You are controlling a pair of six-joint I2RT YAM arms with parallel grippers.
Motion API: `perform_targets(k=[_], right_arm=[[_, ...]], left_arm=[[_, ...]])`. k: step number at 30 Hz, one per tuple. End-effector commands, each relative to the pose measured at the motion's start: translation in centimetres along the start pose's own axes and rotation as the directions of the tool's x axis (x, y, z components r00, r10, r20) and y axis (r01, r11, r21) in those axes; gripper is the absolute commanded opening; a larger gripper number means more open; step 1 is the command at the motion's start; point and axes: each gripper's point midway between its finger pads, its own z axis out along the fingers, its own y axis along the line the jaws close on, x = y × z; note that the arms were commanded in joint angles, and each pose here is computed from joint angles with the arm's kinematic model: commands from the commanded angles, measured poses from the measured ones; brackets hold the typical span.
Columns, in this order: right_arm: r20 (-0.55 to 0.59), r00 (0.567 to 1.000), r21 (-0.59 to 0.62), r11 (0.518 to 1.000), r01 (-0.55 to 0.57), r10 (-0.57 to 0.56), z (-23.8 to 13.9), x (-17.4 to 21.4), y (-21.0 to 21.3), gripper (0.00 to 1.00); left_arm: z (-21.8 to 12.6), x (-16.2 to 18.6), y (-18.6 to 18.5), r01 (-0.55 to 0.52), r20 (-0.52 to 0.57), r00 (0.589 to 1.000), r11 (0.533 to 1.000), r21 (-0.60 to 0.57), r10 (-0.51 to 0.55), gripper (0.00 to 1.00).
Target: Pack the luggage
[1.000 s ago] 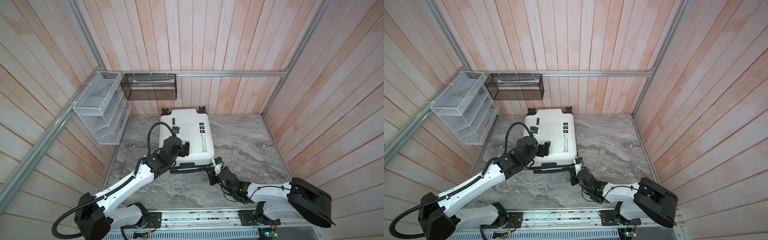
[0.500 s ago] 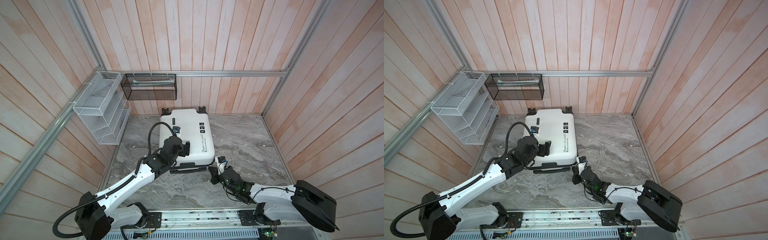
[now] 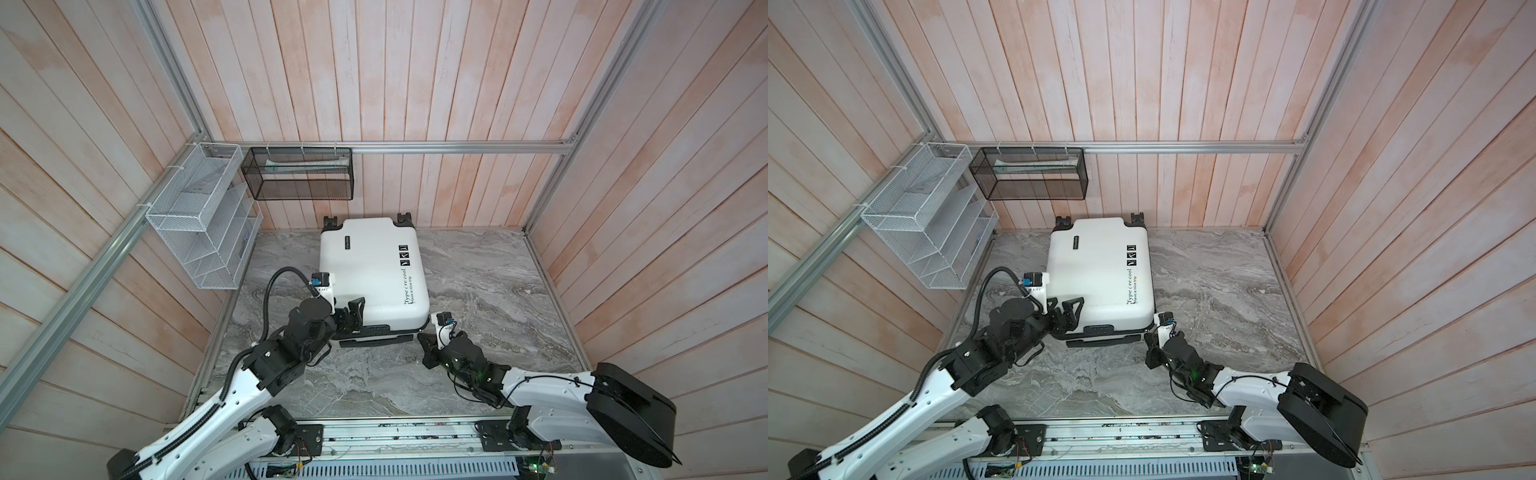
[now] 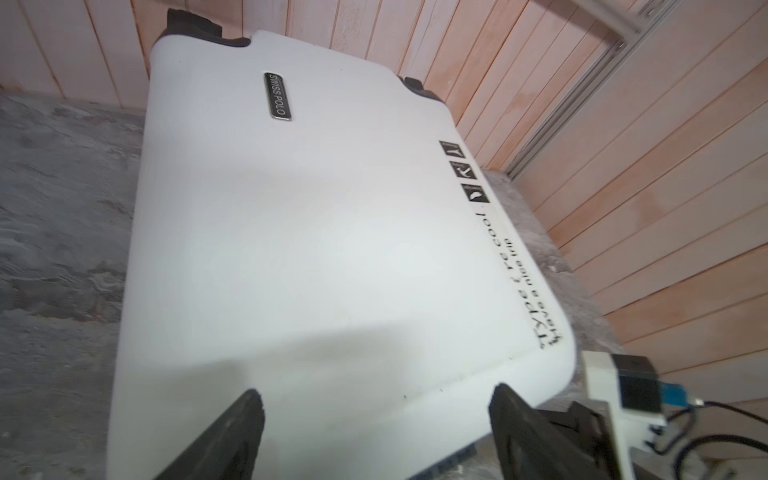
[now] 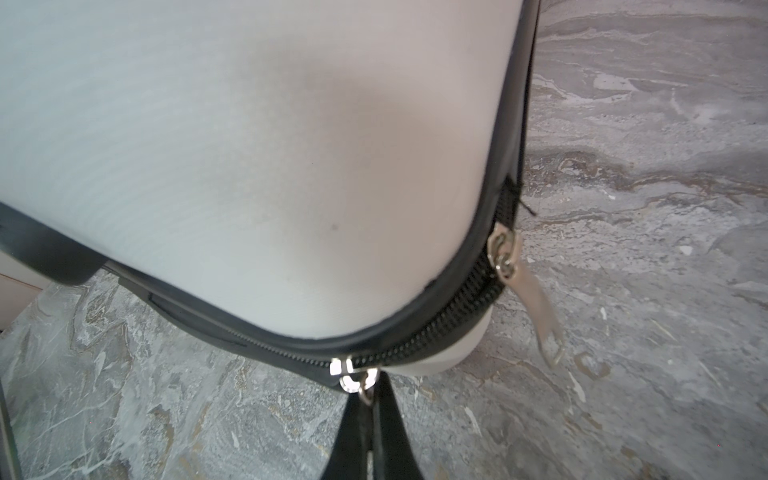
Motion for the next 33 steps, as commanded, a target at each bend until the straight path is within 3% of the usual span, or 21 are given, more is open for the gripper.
perform_targets(k=[1,7,14,20,27,33], right_arm=[[0.015,1.0,0.078,0.997,-0.014,0.013,-0.2,-0.2,-1.9,0.0],[0.007,1.0,0.083,0.996,-0.026,0.025,-0.2,0.0,-2.1,0.0],[0.005,1.0,0.086,0.996,-0.025,0.024,-0.4,-0.1,-2.0,0.0],[0.001,1.0,0.084,0.996,-0.023,0.023,-0.6,-0.1,-2.0,0.0],[-0.012,1.0,0.078,0.997,-0.011,0.012,-0.4,0.1,-1.9,0.0],[-0.023,1.0,0.071,0.997,-0.005,0.007,0.0,0.3,-1.7,0.0]], left_arm=[[-0.6,5.5,-0.3,0.297,-0.139,0.949,0.951,0.083,-0.284,0.85],[-1.1,13.2,-0.2,0.497,-0.226,0.852,0.865,0.067,-0.472,0.8],[-0.4,17.2,0.5,0.623,-0.178,0.773,0.782,0.029,-0.609,0.76],[1.0,18.0,2.9,0.732,-0.063,0.681,0.679,0.052,-0.73,0.69],[1.5,16.9,4.3,0.751,0.065,0.651,0.655,0.085,-0.756,0.62],[1.6,16.7,4.5,0.761,0.081,0.635,0.64,0.103,-0.768,0.59]])
